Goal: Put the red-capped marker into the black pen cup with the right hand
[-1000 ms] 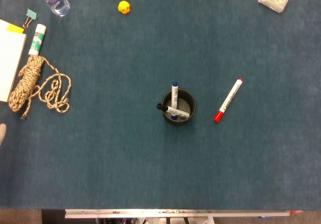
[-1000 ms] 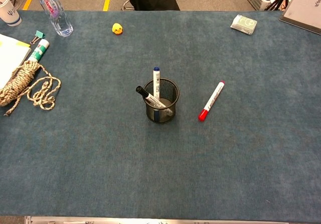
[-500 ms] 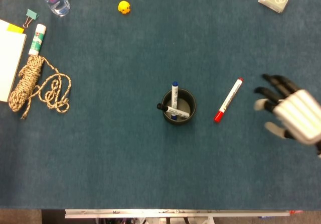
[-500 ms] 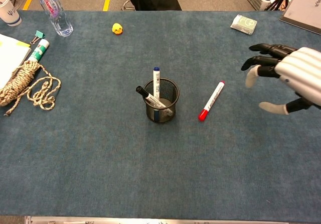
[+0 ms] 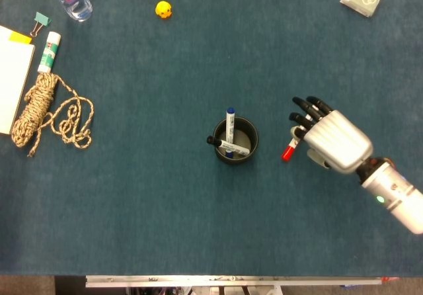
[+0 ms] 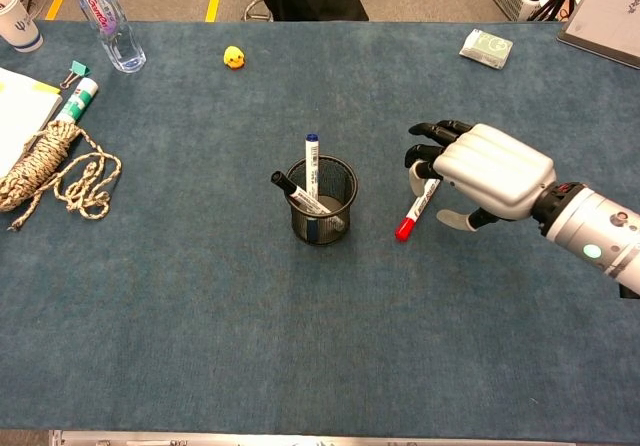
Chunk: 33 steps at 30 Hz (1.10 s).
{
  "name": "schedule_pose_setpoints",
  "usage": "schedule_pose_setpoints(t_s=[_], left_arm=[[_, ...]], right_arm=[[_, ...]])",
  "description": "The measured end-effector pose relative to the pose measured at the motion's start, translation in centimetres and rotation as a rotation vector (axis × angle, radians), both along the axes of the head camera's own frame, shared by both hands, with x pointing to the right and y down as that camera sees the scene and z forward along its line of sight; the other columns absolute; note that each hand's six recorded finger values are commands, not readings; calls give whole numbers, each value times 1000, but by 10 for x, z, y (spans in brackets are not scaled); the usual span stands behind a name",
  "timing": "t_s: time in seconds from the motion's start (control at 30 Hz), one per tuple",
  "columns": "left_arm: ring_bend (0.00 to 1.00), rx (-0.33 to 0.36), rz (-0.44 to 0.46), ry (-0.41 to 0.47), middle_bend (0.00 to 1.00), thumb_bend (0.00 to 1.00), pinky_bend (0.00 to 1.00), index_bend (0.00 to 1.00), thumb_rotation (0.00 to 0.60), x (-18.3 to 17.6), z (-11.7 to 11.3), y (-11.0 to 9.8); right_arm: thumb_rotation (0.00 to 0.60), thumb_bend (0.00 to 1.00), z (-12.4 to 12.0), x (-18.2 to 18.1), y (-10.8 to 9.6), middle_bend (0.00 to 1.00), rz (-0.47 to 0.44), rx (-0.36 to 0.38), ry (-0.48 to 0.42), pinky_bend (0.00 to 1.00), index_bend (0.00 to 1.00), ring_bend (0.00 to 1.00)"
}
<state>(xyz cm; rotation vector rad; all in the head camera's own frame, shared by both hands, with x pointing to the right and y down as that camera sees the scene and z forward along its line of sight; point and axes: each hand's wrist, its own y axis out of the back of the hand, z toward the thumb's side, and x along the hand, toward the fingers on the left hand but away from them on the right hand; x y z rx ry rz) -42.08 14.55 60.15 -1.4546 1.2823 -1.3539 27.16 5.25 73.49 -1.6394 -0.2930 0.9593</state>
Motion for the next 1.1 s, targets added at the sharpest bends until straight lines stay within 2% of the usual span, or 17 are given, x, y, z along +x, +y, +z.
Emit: schedule_pose_setpoints(t_s=[0.57,1.1], left_arm=[[202,-14,-9,3,218,307,97,198,600,-4,3,3],[202,-12,-17,9,218,308,97,198,600,-10,3,5]], right_arm=[[600,267,28,-8,4,303,-68,32,77,159,483,90],[600,277,40,-15,6,304,-102,50,126,159,486,95]])
